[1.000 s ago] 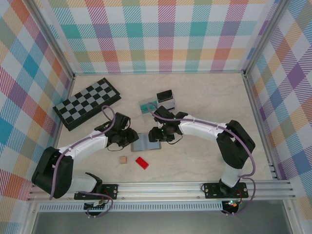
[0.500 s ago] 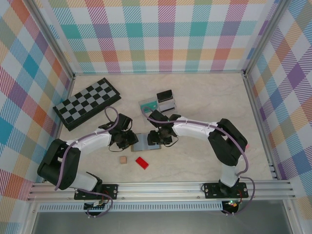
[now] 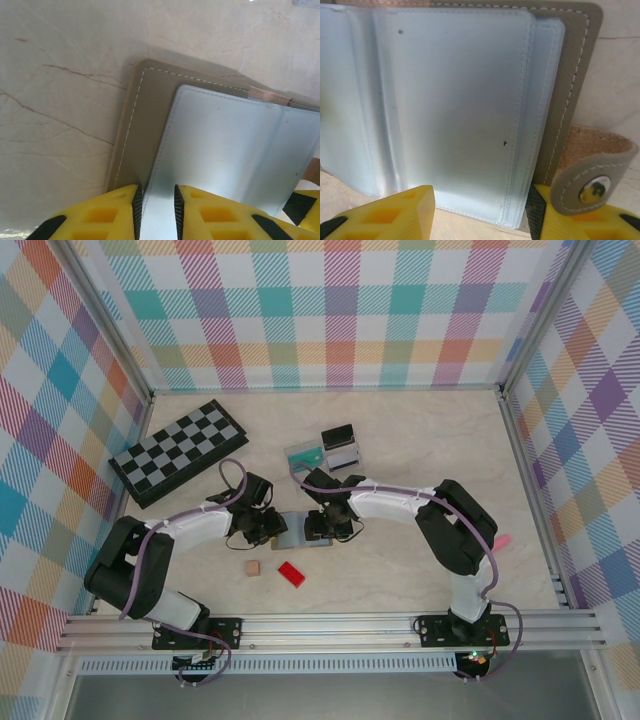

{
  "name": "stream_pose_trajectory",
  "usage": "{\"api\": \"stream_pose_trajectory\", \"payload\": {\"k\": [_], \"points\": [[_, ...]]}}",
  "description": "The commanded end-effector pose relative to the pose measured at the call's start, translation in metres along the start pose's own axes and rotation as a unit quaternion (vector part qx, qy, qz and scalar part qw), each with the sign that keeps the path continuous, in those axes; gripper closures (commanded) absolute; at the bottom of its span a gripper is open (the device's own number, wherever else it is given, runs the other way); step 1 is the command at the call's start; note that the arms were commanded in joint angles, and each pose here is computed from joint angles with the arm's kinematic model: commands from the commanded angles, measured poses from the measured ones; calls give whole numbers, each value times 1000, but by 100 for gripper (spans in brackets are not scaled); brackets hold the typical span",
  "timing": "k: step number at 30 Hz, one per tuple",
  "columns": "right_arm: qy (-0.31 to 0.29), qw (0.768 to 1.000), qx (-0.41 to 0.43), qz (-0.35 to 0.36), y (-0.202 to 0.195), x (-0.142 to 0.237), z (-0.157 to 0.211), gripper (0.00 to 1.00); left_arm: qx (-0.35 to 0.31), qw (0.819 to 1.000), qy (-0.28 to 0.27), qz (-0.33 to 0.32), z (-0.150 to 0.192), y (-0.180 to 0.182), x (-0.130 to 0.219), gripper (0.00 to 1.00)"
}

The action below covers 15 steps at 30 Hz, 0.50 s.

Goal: Take the credit cards out of the card holder

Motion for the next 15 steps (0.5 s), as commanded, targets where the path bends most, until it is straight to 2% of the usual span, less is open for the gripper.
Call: {"api": "stream_pose_trajectory", "payload": {"k": [1, 9, 13, 15], "points": [[15, 1000, -5, -5, 5, -7, -1, 49, -7, 1000, 11, 29, -3, -3, -5, 78], [21, 1000, -4, -6, 5, -11, -1, 52, -16, 997, 30, 68, -4, -10, -11, 93], [14, 1000, 0, -9, 7, -5, -2, 58, -27, 995, 28, 87, -5, -15, -9, 100], [4, 1000, 4, -14, 9, 4, -3, 58, -33, 996, 19, 83, -7, -16, -3, 100]]}}
Point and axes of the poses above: each hand's point on the last joint's axis, 136 mm out from that joint toward the fingers, its own x axis back along the fingers, its own y axis along the line the jaws close on, z = x × y, the point moved 10 cm from there along x, back along the fingers, and after that the axes turned 5 degrees about -x, right-handed, at the moved point
